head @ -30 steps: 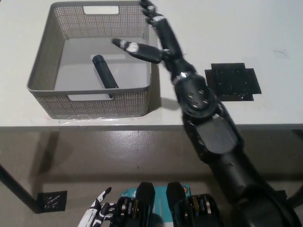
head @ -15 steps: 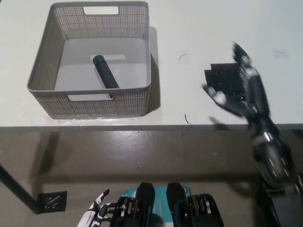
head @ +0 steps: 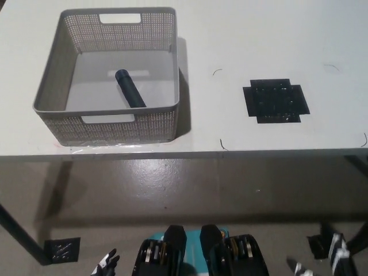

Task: Use the right hand to pick up a electric screw driver and put it into a container on the left side

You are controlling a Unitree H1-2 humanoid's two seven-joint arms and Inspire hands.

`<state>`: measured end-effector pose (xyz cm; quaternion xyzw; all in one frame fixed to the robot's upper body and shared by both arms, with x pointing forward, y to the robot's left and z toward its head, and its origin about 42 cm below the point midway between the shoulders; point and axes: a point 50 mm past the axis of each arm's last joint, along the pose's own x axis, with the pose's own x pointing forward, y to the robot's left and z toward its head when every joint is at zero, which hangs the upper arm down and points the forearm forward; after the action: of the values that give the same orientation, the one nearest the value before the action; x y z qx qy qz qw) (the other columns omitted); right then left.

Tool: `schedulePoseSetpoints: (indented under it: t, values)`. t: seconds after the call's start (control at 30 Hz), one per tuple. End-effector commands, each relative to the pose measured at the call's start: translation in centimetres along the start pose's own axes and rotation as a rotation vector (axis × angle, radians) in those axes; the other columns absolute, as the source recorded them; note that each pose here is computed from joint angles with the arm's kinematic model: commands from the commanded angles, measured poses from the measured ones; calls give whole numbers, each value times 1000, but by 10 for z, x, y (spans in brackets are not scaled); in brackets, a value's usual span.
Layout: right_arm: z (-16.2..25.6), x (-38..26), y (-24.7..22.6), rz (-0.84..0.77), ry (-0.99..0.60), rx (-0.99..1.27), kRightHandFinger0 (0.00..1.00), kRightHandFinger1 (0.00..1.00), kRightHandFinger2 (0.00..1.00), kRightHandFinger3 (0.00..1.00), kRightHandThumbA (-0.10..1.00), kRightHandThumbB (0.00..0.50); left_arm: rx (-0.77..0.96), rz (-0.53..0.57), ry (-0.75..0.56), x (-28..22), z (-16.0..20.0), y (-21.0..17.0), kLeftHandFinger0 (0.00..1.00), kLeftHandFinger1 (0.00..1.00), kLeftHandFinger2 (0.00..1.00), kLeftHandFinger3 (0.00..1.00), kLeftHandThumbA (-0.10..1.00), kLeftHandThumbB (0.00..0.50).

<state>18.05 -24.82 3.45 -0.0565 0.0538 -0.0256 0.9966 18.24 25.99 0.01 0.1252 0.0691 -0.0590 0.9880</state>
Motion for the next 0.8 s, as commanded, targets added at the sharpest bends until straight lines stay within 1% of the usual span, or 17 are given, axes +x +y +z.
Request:
schedulePoseSetpoints:
  t: [0.0, 0.07, 0.1, 0.2, 0.3, 0.37, 0.4, 0.43, 0.53, 0.57, 0.63, 0.73, 0.77]
  values:
    - [-18, -11, 1, 22, -79, 54, 1000, 1000, 1000, 1000, 909, 298, -8, 34, -42, -5, 9, 4, 1000, 1000, 1000, 1000, 1000, 171]
    - [-26, -11, -3, 28, -54, 52, 1000, 1000, 1000, 1000, 922, 305, -11, 39, -44, -5, 9, 3, 1000, 1000, 1000, 1000, 1000, 154]
    - [-30, -9, -5, 34, -42, 72, 1000, 1000, 1000, 1000, 920, 323, -14, 48, -50, -4, 9, 3, 1000, 1000, 1000, 1000, 1000, 145]
    - [-35, 2, -9, 33, -37, 76, 1000, 1000, 1000, 1000, 928, 341, -23, 72, -64, -2, 9, 3, 1000, 1000, 1000, 1000, 1000, 140]
    - [-36, 8, -10, 42, -15, 69, 1000, 1000, 1000, 1000, 967, 318, -21, 70, -52, -2, 9, 2, 1000, 1000, 1000, 1000, 1000, 167]
    - [-36, 14, -8, 51, -12, 79, 1000, 1000, 1000, 1000, 970, 315, -17, 75, -49, 0, 10, 4, 1000, 1000, 1000, 1000, 1000, 168]
    - [-36, 16, -7, 51, -11, 85, 1000, 1000, 1000, 1000, 969, 329, -18, 74, -51, 1, 11, 5, 1000, 1000, 1000, 1000, 1000, 157]
    - [-36, 18, -7, 51, -10, 79, 1000, 1000, 1000, 1000, 985, 350, -19, 75, -53, 3, 12, 6, 1000, 1000, 1000, 1000, 1000, 159]
    - [-36, 22, -7, 50, -15, 96, 1000, 1000, 1000, 1000, 975, 324, -11, 76, -66, 8, 15, 8, 1000, 1000, 1000, 1000, 1000, 153]
    - [-36, 23, -6, 46, -15, 104, 1000, 1000, 1000, 1000, 969, 317, -12, 76, -72, 10, 16, 8, 1000, 1000, 1000, 1000, 1000, 158]
    - [-34, 24, -7, 42, -15, 113, 1000, 1000, 1000, 1000, 964, 310, -16, 71, -85, 15, 18, 9, 1000, 1000, 1000, 1000, 1000, 154]
    - [-31, 34, -6, 47, -24, 114, 1000, 1000, 1000, 1000, 973, 303, -4, 72, -90, 25, 23, 12, 1000, 1000, 1000, 1000, 1000, 169]
    - [-30, 36, -5, 51, -28, 112, 1000, 1000, 1000, 1000, 980, 309, 7, 71, -98, 27, 24, 14, 1000, 1000, 1000, 1000, 1000, 154]
